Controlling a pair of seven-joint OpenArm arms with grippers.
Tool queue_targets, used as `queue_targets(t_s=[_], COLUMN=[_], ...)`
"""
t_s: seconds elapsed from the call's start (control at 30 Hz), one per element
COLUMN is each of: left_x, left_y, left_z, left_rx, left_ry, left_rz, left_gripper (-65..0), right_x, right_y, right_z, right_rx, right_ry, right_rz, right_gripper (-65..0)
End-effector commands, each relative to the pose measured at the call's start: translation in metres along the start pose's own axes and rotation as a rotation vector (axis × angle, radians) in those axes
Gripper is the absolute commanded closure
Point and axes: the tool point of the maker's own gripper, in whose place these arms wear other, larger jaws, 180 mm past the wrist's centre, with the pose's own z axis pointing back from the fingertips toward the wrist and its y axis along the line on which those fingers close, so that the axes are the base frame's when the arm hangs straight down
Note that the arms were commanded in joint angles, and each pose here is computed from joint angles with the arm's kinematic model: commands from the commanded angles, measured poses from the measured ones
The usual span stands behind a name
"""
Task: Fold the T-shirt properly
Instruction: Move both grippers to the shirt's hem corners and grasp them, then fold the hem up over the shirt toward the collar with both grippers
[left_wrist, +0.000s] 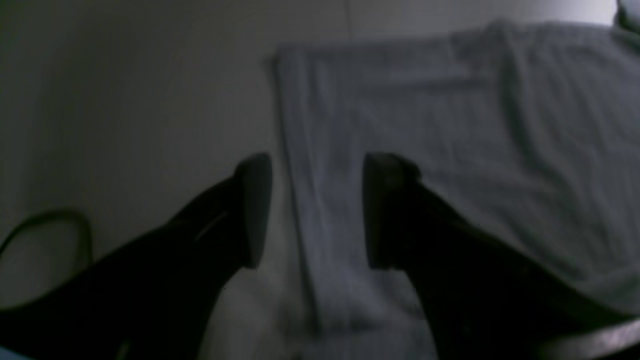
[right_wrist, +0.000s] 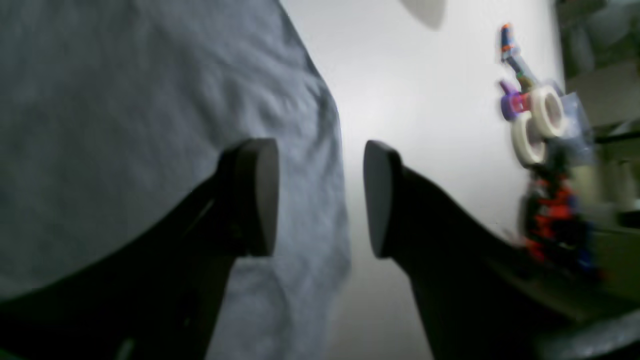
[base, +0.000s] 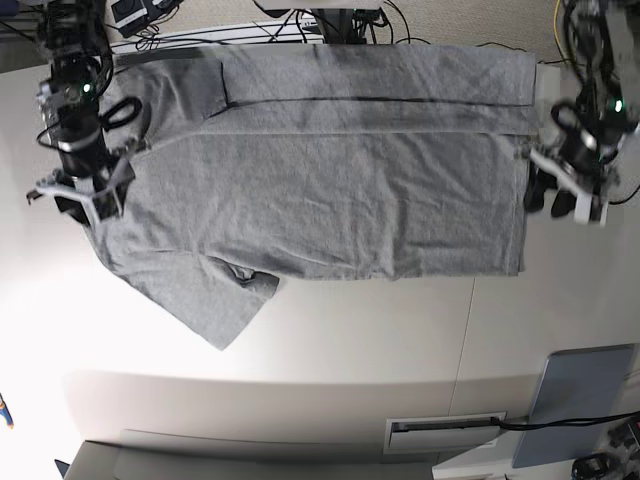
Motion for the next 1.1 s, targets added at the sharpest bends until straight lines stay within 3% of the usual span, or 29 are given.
queue_targets(t_s=[0.0, 0.2, 0.43, 0.6, 0.87, 1.07], left_x=[0.017, 0.019, 0.035, 0.037, 0.017, 0.016], left_y=[0.003, 0.02, 0.048, 0.063, 0.05, 0.023], left_z=[-0.008, -0.072, -0.122, -0.137, -0.144, -0.146], left_rx=[-0.005, 0.035, 0.072, 0.099, 0.028, -0.095], left_ry=[-0.032, 0.048, 0.106, 0.15, 0.221, 0.23], left_rz=[-0.011, 0.009, 0.092, 0.13, 0.133, 0.163], left_gripper=[-30.5, -30.5, -30.5, -30.5, -30.5, -30.4], right_x=[0.008, -0.002, -0.003, -0.002, -0.002, -0.002], right_y=[-0.011, -0.002, 0.006, 0.006, 0.006, 0.006], right_z=[-0.003, -0.034, -0.054, -0.054, -0.054, -0.054], right_rx=[-0.032, -0.009, 0.057, 0.061, 0.061, 0.062], right_ry=[-0.013, 0.035, 0.059, 0.055, 0.057, 0.058], right_rz=[-0.018, -0.166, -0.224, -0.219, -0.219, -0.219], right_gripper=[-27.5, -27.5, -27.5, -27.5, -27.5, -27.5])
